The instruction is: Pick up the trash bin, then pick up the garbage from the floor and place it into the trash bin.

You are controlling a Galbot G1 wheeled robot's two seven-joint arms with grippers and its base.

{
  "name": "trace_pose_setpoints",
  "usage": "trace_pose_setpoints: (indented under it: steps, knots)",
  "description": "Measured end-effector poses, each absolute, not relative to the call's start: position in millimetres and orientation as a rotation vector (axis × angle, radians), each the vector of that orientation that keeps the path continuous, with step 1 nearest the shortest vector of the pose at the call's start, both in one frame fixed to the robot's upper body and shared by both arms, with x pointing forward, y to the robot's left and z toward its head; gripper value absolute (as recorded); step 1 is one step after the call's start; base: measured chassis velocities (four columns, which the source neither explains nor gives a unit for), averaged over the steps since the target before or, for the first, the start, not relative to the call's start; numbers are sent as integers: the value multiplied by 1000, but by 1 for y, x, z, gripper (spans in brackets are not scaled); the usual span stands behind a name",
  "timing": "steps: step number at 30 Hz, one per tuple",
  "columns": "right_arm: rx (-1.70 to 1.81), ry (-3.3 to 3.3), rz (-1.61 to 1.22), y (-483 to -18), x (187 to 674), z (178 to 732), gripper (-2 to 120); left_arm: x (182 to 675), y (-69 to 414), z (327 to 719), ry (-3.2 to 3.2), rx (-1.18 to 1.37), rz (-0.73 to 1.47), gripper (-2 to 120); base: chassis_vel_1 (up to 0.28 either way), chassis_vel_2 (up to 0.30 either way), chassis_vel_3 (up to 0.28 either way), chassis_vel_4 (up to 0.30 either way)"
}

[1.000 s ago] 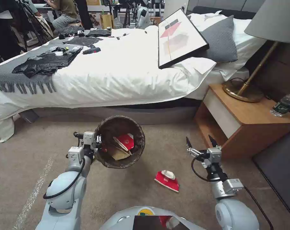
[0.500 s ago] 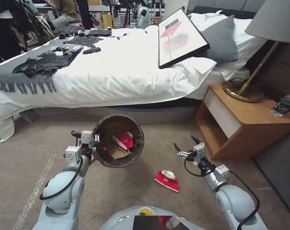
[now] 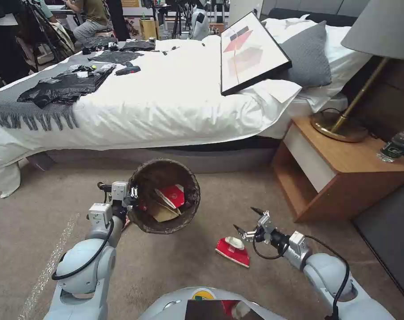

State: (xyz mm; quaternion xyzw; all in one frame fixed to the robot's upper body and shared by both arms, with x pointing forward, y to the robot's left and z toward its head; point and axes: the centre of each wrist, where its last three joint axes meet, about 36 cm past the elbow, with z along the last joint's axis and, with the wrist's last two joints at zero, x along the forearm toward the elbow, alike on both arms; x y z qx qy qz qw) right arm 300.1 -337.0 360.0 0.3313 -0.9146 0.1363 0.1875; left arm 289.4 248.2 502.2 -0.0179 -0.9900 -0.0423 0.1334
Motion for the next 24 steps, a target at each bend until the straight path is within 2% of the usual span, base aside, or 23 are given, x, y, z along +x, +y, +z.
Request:
trace_pose_setpoints:
  steps: [24]
  knots:
    - [941,-2391,360,-328,304,270,100,289,245,502,-2868,-51,-120,3,0,0,0,0]
